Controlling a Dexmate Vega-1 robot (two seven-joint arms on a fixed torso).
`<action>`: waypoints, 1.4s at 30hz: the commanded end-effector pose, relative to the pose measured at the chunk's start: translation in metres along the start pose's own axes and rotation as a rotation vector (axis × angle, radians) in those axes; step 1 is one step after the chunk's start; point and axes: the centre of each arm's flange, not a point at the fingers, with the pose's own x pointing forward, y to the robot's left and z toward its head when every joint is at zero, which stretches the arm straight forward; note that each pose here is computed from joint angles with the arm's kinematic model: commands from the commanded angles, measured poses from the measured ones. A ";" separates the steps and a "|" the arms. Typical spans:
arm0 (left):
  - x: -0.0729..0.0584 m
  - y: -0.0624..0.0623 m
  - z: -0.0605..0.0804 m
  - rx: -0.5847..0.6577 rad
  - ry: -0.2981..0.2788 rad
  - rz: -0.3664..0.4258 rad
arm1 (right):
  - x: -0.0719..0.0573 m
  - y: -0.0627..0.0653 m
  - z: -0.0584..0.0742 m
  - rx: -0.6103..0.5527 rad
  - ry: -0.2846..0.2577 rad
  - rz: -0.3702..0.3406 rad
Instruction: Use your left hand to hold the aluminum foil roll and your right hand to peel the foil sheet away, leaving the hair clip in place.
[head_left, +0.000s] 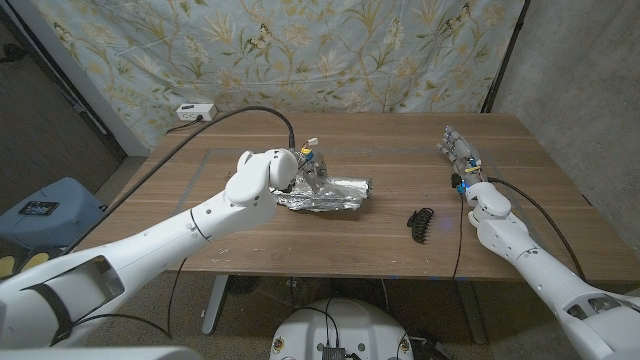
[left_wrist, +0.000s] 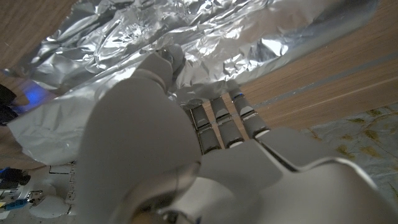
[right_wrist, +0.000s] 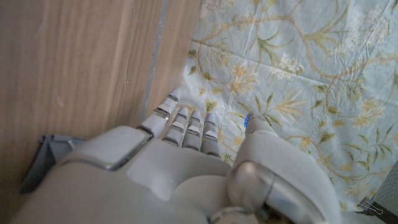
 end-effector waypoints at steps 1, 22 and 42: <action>0.002 0.009 0.000 -0.029 0.000 -0.028 | -0.002 -0.004 0.000 0.007 -0.002 -0.010; 0.004 0.035 0.008 -0.072 -0.019 -0.080 | -0.002 -0.010 0.003 0.004 0.006 -0.010; 0.013 0.054 0.002 -0.208 -0.055 -0.086 | 0.000 -0.012 0.013 -0.030 0.020 0.004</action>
